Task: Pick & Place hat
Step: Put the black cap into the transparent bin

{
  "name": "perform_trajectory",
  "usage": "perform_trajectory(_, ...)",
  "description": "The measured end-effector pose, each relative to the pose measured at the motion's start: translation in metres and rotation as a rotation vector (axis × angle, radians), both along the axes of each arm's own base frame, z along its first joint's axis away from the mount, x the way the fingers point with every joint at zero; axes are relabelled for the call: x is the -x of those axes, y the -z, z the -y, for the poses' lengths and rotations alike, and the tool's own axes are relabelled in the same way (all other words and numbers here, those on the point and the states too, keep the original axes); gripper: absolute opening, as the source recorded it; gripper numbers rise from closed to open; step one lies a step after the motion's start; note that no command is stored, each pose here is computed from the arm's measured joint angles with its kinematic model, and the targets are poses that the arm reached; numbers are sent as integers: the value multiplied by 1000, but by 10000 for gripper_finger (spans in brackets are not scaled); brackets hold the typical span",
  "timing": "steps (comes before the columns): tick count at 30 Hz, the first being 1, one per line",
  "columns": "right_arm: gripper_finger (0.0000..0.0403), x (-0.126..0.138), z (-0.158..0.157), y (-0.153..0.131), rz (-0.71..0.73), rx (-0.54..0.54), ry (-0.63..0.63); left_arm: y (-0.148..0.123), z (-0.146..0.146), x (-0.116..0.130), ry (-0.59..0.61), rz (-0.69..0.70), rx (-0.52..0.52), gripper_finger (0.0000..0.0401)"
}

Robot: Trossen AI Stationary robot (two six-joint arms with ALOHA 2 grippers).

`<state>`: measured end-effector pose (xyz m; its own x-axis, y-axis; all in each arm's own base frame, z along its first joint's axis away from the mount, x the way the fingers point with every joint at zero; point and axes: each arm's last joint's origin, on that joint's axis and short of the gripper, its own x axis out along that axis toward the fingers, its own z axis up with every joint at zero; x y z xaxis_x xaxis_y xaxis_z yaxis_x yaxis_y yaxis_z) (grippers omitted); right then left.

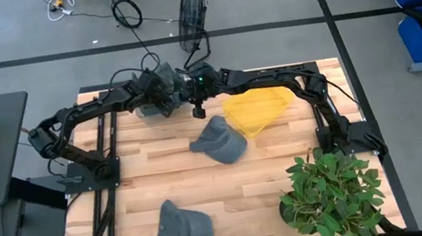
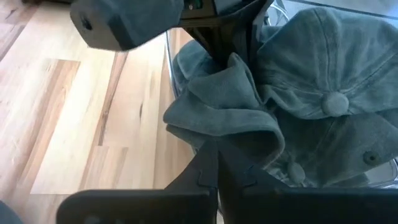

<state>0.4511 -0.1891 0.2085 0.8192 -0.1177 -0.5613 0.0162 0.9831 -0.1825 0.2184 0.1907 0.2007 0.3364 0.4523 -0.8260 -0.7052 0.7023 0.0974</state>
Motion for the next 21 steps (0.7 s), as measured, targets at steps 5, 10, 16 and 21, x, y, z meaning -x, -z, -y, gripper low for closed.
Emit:
perform_trajectory(5, 0, 1, 0, 1, -10, -3, 1, 4, -1, -2, 13, 3, 27, 2)
perform_trajectory(10, 0, 1, 0, 1, -10, -3, 1, 15, -5, -4, 11, -15, 56, 2)
perform_trajectory(16, 0, 1, 0, 1, -10, -2, 1, 16, -6, -4, 10, -15, 60, 2)
perform_trajectory(21, 0, 1, 0, 1, -10, -2, 2, 16, -6, -4, 8, -15, 61, 2)
